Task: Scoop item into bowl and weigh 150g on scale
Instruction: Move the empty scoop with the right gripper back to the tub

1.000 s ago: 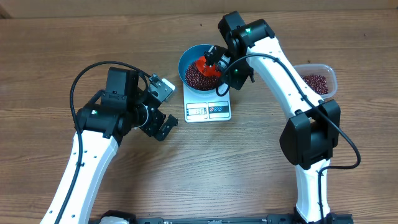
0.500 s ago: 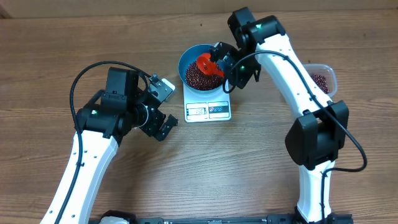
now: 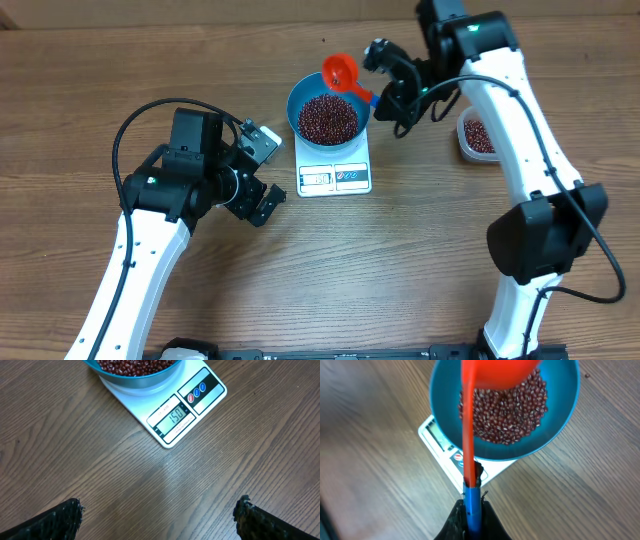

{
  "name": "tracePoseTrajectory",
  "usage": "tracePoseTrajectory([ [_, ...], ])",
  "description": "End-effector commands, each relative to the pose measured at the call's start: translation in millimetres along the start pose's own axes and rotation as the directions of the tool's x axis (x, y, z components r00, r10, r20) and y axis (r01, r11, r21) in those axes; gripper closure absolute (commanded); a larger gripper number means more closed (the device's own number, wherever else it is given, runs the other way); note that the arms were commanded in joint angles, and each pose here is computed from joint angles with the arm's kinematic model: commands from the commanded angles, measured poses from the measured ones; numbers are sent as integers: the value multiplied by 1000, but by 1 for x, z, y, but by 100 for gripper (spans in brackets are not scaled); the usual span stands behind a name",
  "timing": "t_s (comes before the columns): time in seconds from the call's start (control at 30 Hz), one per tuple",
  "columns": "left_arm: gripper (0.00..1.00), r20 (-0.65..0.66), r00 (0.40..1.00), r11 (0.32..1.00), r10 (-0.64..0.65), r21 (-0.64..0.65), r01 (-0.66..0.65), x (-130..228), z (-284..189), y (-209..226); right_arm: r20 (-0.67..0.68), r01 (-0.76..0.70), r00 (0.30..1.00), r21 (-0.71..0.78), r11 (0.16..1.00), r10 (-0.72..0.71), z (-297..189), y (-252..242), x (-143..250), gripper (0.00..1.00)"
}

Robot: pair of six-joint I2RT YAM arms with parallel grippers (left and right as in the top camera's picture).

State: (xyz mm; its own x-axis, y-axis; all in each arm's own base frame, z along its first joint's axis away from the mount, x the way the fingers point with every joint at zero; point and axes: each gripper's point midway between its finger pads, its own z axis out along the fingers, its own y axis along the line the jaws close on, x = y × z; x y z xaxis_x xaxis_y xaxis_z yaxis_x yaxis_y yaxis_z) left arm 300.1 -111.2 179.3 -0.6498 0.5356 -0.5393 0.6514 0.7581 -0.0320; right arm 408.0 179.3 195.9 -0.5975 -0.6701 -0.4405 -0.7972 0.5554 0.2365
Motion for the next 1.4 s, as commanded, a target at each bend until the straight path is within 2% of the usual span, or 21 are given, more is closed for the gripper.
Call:
tracePoseTrajectory([
  [0.0, 0, -3, 1000, 1000, 2, -9, -2, 1, -1, 3, 139, -11, 990, -32, 999, 16, -47, 11, -13, 96],
  [0.37, 0, -3, 1000, 1000, 2, -9, -2, 1, -1, 3, 131, -244, 961, -23, 970, 245, -86, -21, 33, 96],
  [0.63, 0, -3, 1000, 1000, 2, -9, -2, 1, -1, 3, 126, -390, 914, 3, 921, 387, -110, -50, 75, 96],
  [1.07, 0, -3, 1000, 1000, 2, -9, -2, 1, -1, 3, -30, -552, 808, 310, 774, 588, -137, -100, 171, 96],
  [1.37, 1, -3, 1000, 1000, 2, -9, -2, 1, -1, 3, -209, -582, 657, 470, 664, 724, -119, -102, 234, 96],
])
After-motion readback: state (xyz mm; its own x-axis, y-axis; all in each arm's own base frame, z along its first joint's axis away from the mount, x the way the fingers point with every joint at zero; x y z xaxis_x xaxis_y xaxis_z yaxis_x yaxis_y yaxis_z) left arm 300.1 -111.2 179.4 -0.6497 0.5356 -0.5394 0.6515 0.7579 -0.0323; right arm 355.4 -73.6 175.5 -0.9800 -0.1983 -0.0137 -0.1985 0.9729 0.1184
